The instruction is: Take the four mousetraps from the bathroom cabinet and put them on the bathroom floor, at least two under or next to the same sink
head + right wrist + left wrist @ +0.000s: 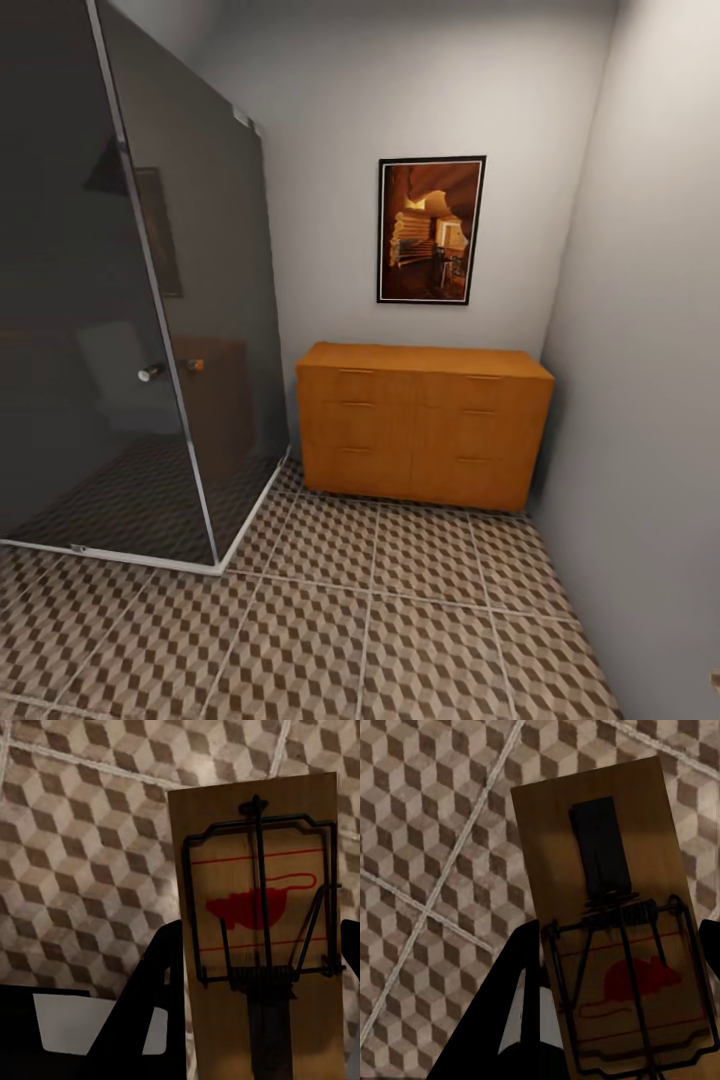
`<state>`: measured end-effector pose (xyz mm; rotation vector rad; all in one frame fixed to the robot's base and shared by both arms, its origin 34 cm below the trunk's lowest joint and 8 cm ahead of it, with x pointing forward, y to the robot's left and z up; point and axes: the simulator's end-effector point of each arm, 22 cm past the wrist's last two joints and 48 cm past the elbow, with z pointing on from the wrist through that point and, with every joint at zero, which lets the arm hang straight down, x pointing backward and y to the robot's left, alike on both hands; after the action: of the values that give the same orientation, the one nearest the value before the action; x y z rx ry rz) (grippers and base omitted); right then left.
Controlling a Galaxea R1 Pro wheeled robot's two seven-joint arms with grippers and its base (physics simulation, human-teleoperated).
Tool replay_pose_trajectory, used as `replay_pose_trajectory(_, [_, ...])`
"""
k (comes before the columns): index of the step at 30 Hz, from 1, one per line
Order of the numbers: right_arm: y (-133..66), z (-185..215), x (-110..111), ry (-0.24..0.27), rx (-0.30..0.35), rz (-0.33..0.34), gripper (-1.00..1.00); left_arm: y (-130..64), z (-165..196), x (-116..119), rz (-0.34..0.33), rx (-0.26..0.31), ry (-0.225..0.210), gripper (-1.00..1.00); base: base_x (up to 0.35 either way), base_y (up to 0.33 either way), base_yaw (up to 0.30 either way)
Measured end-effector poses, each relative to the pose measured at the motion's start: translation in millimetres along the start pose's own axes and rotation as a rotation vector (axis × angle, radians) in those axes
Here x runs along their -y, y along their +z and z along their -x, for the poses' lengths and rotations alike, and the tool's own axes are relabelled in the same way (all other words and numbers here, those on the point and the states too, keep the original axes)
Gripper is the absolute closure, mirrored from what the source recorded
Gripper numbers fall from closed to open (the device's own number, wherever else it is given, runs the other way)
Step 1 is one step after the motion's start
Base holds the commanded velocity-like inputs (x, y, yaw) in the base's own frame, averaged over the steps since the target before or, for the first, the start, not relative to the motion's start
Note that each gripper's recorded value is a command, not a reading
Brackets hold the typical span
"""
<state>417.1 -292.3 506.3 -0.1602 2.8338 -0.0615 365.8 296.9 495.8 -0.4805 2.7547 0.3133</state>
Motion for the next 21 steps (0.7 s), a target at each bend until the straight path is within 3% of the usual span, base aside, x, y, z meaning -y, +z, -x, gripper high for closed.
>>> replay_pose_trajectory(21, [0.0, 0.4, 0.1, -0.003, 0.003, 0.000, 1.00, -1.2, -1.6, 5.2, -0.007, -0.001, -0.002, 1.00, 0.036, 0.000, 0.283])
